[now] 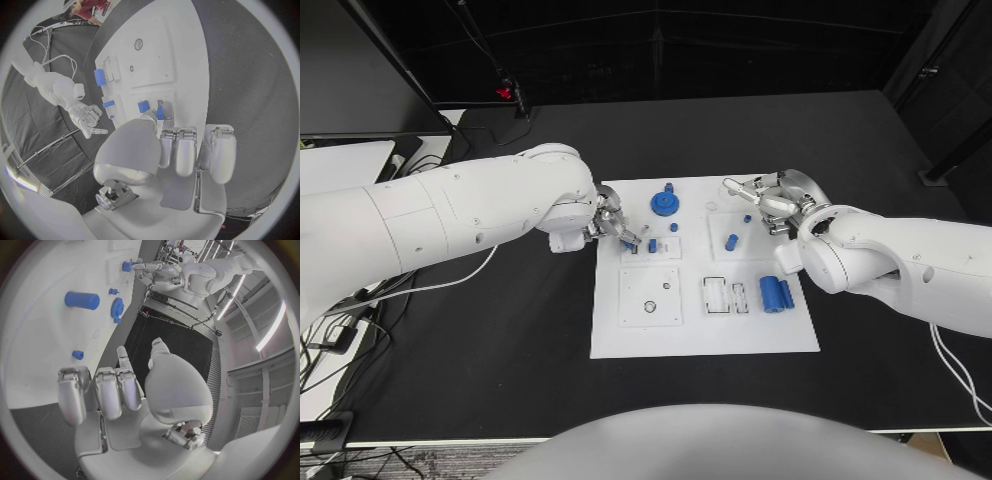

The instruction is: Assemble the parts on the task board

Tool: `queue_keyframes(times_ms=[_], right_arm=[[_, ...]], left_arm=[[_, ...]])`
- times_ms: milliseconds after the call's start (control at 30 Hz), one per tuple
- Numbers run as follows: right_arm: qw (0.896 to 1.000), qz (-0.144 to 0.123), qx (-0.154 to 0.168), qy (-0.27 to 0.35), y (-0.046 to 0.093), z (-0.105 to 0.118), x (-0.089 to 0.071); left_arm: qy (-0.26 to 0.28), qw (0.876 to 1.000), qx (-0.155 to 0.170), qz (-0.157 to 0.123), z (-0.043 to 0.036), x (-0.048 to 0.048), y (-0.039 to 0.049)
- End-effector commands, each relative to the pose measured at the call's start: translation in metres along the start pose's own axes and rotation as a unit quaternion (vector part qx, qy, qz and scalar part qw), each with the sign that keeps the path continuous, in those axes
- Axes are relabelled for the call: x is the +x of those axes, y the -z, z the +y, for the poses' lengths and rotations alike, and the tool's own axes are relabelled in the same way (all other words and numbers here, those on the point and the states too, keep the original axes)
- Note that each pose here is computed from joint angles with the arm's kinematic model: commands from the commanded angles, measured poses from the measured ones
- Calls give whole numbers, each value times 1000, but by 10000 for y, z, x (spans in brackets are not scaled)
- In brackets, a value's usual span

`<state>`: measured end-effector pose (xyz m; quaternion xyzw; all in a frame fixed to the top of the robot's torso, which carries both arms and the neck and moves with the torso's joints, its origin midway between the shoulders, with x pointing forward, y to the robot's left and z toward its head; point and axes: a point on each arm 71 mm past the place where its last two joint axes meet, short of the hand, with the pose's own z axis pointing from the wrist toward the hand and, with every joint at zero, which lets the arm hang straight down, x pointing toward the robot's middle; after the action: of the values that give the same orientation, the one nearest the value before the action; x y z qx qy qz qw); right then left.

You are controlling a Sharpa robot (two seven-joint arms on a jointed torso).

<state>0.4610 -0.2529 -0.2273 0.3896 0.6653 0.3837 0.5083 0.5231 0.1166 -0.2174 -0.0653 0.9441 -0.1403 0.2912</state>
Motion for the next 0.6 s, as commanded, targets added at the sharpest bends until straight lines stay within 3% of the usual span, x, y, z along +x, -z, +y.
queue_keyframes(times_ms=[33,200,600], right_arm=[[1000,4,-6,0,1,21,13],[1000,4,-6,0,2,20,11],[1000,3,-6,0,2,19,8]], left_arm=[[-7,1000,3,1,-27,2,-4],[-8,1000,2,3,-45,15,-15],[-1,1000,-1,-3,0,1,-34]])
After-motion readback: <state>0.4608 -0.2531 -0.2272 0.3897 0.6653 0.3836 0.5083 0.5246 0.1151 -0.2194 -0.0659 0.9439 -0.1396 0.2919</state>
